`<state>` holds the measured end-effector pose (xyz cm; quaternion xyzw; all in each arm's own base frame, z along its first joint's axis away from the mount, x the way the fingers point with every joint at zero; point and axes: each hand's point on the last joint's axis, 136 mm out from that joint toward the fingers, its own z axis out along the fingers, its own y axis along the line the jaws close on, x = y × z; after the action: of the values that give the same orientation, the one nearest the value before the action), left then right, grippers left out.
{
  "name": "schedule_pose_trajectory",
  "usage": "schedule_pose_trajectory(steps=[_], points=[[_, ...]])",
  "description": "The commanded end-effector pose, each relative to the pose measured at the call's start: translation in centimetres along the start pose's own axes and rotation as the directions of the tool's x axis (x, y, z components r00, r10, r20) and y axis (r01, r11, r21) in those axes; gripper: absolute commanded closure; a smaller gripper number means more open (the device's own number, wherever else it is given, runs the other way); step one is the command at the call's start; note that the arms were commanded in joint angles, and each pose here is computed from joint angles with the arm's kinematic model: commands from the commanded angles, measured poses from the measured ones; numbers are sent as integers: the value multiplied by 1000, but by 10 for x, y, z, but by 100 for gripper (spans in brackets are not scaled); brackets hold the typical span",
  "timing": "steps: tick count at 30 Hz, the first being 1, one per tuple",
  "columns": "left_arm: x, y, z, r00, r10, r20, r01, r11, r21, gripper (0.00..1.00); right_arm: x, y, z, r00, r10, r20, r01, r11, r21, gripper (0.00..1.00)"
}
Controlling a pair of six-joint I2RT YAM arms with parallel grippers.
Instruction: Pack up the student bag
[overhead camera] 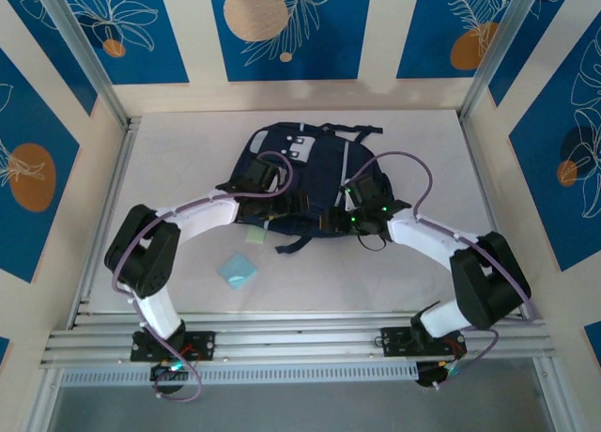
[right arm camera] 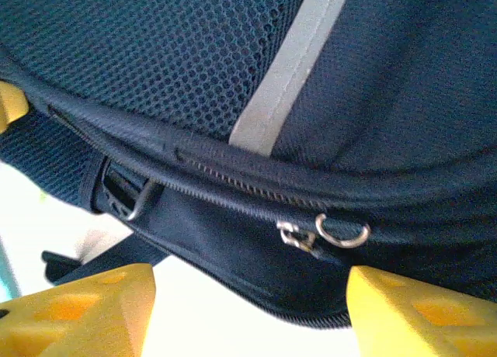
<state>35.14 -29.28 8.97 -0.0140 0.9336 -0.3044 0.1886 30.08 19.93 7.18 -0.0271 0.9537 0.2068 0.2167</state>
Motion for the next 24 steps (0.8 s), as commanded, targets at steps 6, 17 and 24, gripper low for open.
schedule_pose_trajectory(steps=[6,17,24], points=[[-17,12,16,996,-82,28,80,995,56,20,-9,-24,36,995,-58,83,50,993,102,31],[-13,19,9,996,-89,14,88,993,75,25,-43,-26,54,971,-220,99,190,951,246,66],[-19,22,7,995,-99,24,97,991,92,25,-46,-33,49,975,-189,120,149,947,286,100]])
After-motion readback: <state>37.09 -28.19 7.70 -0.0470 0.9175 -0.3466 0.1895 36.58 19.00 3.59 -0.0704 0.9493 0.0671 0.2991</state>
